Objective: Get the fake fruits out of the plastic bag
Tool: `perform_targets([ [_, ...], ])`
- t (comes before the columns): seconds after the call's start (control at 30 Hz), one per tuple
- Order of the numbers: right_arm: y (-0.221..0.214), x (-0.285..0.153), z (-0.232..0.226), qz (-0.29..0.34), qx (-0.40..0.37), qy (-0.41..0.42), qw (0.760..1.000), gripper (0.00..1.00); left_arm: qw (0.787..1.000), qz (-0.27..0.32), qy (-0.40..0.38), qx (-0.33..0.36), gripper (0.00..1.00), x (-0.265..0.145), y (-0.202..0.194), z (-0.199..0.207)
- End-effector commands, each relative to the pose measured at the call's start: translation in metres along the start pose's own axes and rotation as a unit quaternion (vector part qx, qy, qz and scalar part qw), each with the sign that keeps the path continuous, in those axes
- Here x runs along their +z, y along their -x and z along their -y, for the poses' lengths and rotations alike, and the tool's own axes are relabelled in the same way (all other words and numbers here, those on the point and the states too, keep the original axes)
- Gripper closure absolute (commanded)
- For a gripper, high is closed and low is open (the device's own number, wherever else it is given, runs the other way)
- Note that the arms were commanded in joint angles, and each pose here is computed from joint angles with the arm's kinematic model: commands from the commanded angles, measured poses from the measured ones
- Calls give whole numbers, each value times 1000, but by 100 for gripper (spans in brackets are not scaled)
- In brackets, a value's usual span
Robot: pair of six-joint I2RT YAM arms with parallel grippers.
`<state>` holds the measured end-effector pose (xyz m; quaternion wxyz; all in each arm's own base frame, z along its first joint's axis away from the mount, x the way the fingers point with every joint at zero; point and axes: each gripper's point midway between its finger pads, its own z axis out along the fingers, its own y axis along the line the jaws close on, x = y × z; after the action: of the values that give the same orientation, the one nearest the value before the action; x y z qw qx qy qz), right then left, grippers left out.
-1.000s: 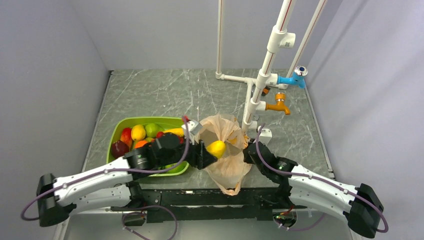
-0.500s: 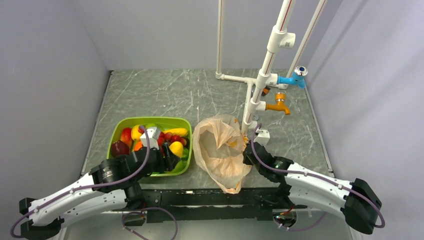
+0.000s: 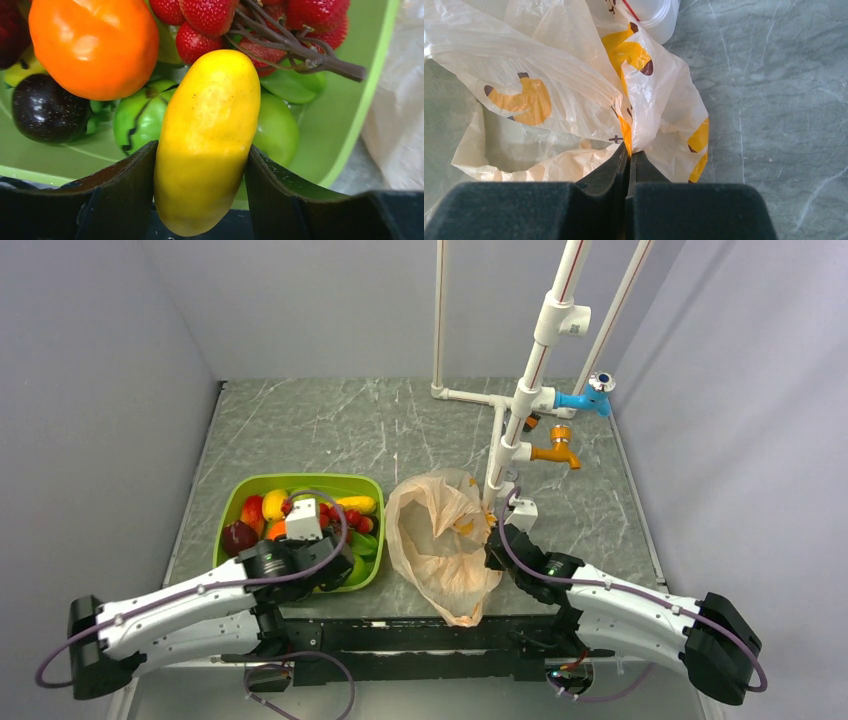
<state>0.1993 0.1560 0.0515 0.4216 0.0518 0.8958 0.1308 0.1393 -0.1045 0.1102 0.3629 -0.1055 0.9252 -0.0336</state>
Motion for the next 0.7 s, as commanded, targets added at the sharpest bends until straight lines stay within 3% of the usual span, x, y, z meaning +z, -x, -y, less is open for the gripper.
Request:
perform_targets([
  [0.0, 12, -1, -11, 14, 15, 12, 1000, 100, 998, 36, 42, 9, 100, 2, 24, 12],
  [0.17, 14, -1, -12, 16, 19, 11, 1000, 100, 996, 20, 80, 36, 100, 17, 31, 24],
  [0.4, 14, -3, -5, 22, 21, 4, 1000, 100, 997, -14, 70, 1, 95, 34, 13, 24],
  [0.53, 14, -2, -6, 24, 20, 7, 999, 99, 998, -23, 49, -19, 82, 34, 1, 18],
  [0.6, 14, -1, -9, 22, 18, 9, 1000, 99, 998, -26, 40, -28, 70, 32, -2, 15],
  [0.67, 14, 1, -11, 18, 17, 9, 1000, 99, 999, -27, 27, -33, 51, 29, -3, 15],
])
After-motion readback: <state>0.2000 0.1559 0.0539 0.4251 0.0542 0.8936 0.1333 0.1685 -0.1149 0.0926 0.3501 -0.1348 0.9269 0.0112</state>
